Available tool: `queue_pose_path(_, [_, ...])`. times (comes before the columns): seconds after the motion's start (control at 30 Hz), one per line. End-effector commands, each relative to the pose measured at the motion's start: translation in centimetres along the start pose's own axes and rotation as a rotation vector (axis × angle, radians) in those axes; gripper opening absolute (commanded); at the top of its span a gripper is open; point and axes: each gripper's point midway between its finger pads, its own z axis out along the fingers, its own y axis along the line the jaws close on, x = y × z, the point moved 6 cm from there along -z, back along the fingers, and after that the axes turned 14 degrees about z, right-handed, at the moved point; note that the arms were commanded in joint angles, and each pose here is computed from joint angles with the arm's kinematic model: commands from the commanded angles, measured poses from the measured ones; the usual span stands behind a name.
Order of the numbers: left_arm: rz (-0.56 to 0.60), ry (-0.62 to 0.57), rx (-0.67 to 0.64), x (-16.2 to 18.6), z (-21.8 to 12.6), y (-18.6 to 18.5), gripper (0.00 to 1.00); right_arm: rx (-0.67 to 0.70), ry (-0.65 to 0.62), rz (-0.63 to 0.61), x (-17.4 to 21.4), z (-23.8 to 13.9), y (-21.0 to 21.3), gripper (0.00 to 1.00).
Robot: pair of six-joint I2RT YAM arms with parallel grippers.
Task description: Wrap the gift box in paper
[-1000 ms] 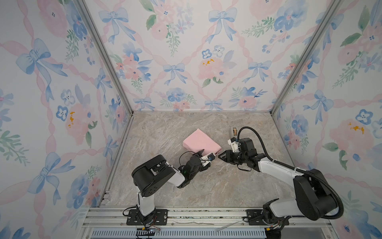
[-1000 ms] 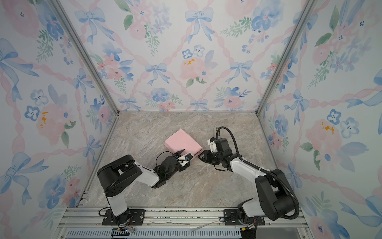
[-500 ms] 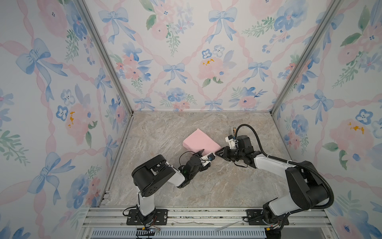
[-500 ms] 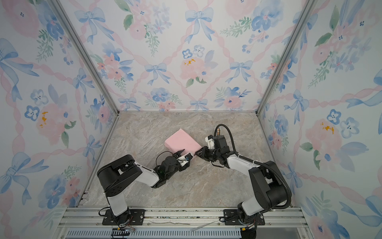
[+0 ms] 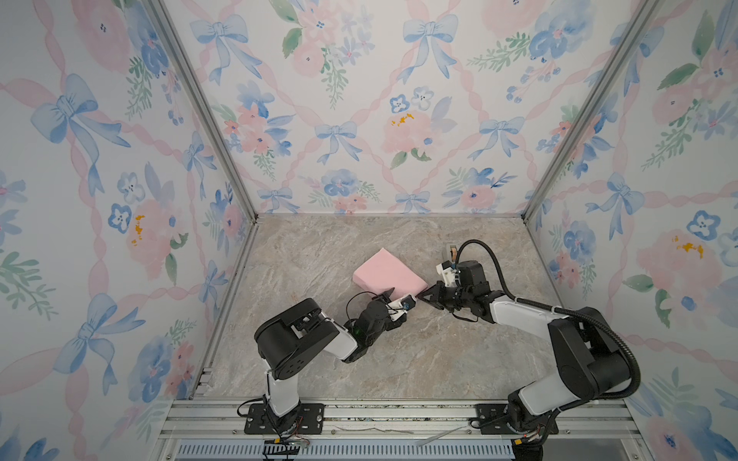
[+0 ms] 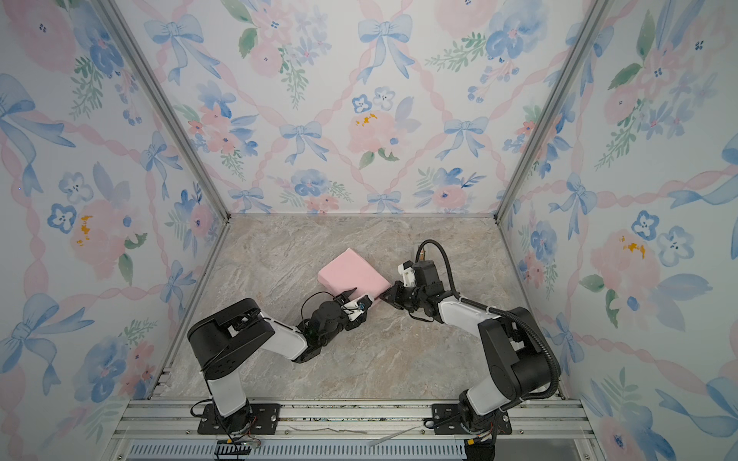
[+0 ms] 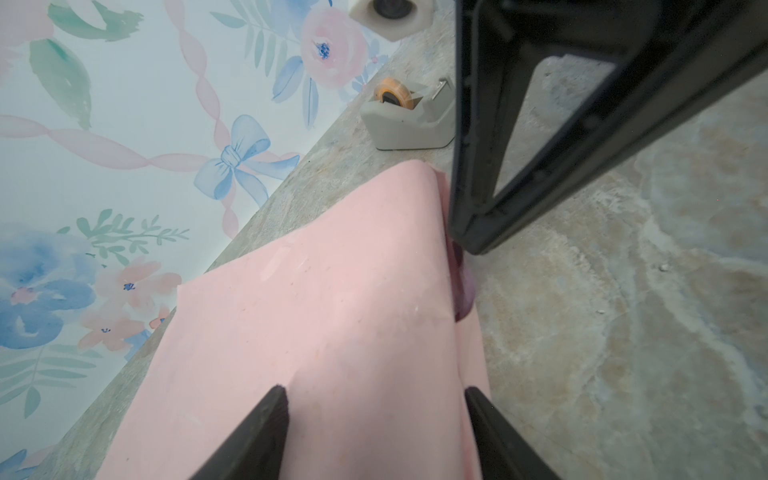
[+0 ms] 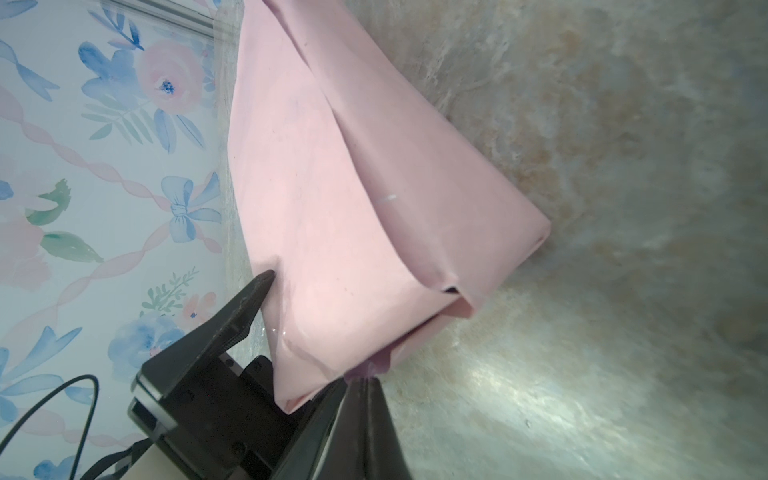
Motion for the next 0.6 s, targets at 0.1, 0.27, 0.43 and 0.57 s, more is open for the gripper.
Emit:
queue_pose_path(0.1, [0.006,0.06,0.104,1.5,-0.4,-2.5,0.67,-0.071,-0.001,-0.011,-0.2,-0.6,1.2,0.0])
queue_pose_path(0.27, [0.004,0.058,0.103,1.4,-0.3,-2.5,0.67,-0.084,0.001,-0.012,0.0,-0.9,1.3,0.0])
queue_pose_path(0.43, [0.006,0.057,0.103,1.4,-0.2,-2.4,0.67,-0.066,-0.009,0.01,0.4,-1.2,0.3,0.0])
queue_pose_path(0.57, [0.005,0.056,0.104,1.4,-0.2,-2.5,0.67,-0.079,-0.025,0.017,0.8,-1.9,0.3,0.0])
